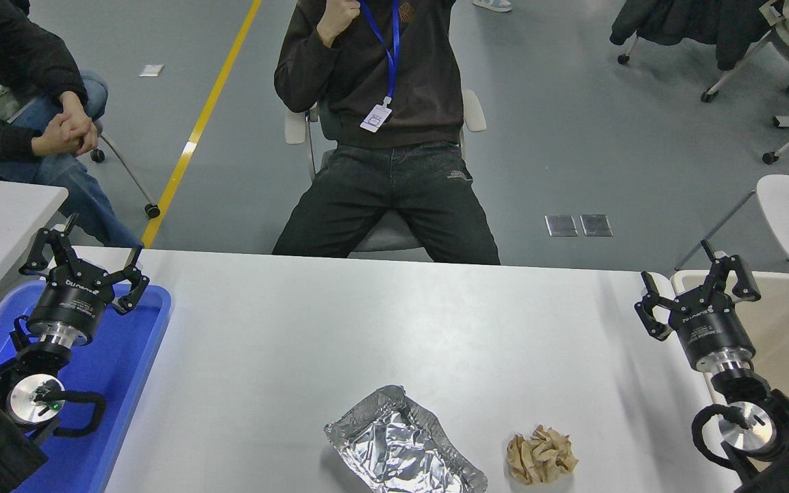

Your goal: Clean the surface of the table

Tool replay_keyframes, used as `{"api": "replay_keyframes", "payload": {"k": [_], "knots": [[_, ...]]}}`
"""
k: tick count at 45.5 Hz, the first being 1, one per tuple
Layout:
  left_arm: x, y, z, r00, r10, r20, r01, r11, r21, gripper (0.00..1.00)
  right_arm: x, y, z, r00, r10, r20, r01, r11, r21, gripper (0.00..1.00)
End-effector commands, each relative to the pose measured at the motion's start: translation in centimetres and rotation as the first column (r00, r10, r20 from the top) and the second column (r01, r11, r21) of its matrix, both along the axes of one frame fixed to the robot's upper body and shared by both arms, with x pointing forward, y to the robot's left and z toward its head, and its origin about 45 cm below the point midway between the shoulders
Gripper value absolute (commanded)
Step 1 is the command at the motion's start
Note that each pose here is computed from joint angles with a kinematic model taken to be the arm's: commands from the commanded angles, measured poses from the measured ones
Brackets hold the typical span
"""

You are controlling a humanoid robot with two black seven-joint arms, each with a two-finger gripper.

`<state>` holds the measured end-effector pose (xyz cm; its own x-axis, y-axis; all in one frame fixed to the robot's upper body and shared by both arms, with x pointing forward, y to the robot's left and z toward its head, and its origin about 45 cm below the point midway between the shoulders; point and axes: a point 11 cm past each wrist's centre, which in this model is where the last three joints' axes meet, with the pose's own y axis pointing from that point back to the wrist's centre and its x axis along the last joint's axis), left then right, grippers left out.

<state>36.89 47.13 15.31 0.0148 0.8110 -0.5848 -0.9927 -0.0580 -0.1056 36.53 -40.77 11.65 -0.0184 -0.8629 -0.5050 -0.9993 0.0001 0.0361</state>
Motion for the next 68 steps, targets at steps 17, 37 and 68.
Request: {"api": "replay_keyframes", "payload": {"k": [17,37,68], "knots": [[0.0,0.0,0.0,1.000,0.000,0.000,0.000,1.000,0.000,1.00,-1.1,5.1,5.9,0.926,0.373,-0.063,-0.378,0.905,-0.194,1.00],[0.0,0.0,0.0,1.000,0.000,0.000,0.000,1.000,0.000,1.00,-1.8,10.3,9.0,0.814,0.531,-0.237,-0.571,0.651,-0.501,1.00],[0.0,0.0,0.0,1.000,0.000,0.000,0.000,1.000,0.000,1.00,-5.4,19.9,12.2,0.443,0.823,-0.356,-0.620,-0.005,-0.785,1.00]]}}
